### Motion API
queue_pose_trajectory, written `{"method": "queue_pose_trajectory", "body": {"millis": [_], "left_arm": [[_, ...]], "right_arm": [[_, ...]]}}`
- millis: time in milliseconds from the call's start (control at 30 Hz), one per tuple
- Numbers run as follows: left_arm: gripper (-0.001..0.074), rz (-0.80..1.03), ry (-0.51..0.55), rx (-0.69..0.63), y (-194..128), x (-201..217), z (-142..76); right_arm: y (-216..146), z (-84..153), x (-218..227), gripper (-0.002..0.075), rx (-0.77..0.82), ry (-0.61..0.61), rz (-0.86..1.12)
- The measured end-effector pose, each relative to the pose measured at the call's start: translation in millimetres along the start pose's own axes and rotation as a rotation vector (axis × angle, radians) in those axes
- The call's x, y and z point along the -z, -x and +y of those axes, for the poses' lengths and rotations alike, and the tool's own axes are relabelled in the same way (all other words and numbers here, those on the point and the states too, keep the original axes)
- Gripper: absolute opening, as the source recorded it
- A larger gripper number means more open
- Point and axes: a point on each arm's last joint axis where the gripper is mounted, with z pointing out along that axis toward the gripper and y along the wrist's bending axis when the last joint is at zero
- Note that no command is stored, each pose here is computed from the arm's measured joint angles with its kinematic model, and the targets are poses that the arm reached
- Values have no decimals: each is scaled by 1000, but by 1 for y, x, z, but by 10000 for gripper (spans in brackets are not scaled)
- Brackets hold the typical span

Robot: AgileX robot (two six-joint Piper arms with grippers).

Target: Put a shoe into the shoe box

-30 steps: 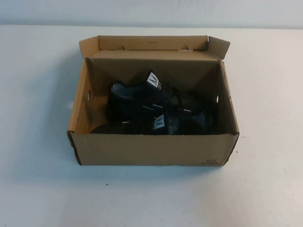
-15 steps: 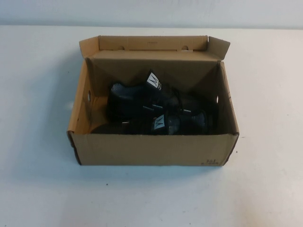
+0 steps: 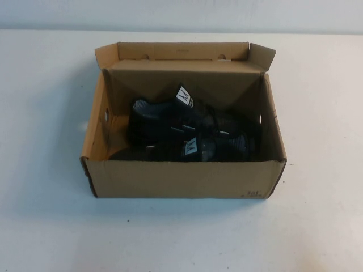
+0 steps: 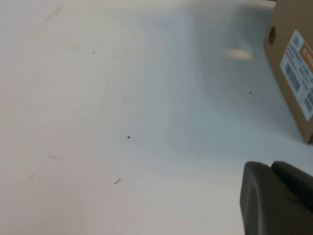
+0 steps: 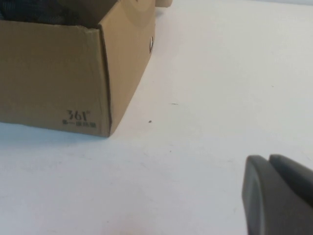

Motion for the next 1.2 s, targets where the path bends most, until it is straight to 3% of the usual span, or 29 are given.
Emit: {"method": "queue_pose_trajectory", "body": {"millis": [1200], "left_arm": [[-1,3,-38,-12,0,0,-2]], "right_arm": [[0,0,0,-16,-2,1,1]]}}
